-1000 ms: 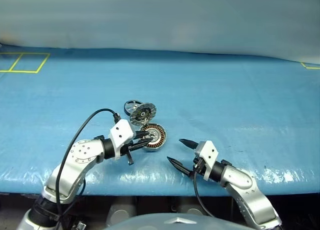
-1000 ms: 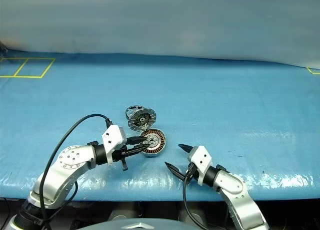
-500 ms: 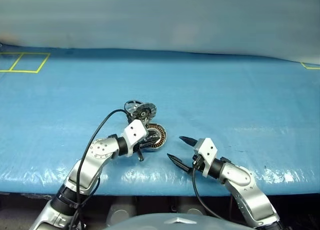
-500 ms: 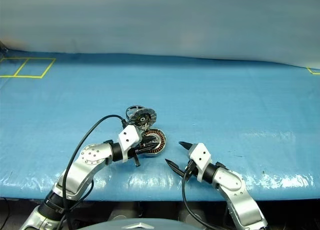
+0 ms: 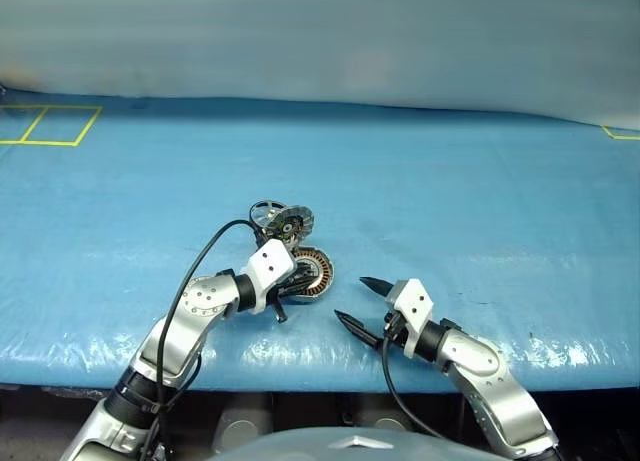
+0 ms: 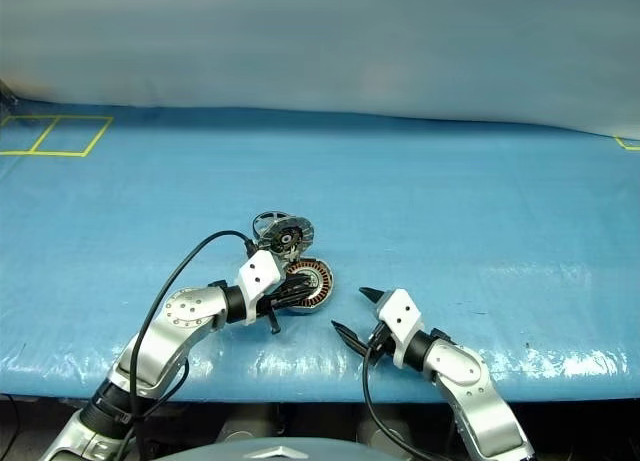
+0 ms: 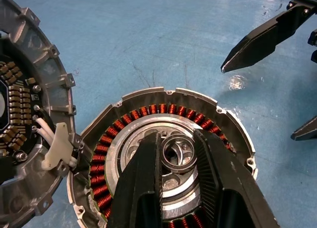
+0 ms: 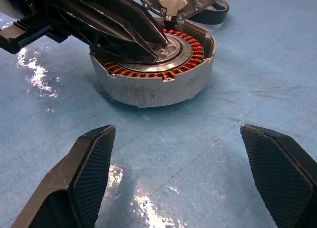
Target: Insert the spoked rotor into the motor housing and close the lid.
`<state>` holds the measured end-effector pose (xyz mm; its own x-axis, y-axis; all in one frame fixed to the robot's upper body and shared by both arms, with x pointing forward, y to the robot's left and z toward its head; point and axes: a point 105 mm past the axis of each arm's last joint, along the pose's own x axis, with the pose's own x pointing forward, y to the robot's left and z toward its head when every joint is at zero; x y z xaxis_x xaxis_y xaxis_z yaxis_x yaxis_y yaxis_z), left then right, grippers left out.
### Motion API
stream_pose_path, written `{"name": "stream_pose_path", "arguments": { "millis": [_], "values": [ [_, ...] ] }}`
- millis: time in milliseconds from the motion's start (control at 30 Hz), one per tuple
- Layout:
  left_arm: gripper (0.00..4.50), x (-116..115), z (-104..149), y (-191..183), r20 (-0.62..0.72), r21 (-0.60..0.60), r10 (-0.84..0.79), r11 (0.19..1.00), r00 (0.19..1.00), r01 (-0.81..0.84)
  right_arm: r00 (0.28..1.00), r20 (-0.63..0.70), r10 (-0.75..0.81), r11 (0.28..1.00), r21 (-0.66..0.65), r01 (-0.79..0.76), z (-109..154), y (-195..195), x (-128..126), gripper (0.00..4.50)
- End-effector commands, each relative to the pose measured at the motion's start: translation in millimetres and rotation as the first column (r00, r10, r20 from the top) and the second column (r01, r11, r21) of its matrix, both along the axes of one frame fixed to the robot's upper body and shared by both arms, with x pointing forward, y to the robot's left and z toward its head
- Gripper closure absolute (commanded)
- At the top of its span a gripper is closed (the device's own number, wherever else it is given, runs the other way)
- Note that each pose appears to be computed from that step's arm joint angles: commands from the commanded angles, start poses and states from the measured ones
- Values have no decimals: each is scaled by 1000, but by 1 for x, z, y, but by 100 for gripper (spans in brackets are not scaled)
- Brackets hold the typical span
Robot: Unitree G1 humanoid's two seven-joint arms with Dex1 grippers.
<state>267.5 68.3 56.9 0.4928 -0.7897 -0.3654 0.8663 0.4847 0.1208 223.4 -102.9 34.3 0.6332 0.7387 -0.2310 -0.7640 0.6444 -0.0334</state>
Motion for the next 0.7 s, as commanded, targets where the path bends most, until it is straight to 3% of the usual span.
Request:
{"name": "stream_pose_path", "arguments": {
  "millis": [33,200,433,567,700],
  "values": [
    [385,4,1,-3,21,0,5,1000,1000,-5,999,41,18,1000,12,-19,11,5,2,24],
    [385,3,-1,-4,5,-13,0,1000,1000,0,999,48,23,1000,12,-23,15,7,4,24],
    [160,-3,9,-6,0,-77,-32,997,999,32,999,43,23,1000,8,-23,14,7,4,24],
    [160,-10,21,-2,6,-110,-64,992,998,64,999,37,20,1000,9,-20,14,6,3,24],
    [253,-18,32,1,11,-155,-87,984,996,88,999,32,17,1000,7,-17,13,5,3,24]
  ]
}}
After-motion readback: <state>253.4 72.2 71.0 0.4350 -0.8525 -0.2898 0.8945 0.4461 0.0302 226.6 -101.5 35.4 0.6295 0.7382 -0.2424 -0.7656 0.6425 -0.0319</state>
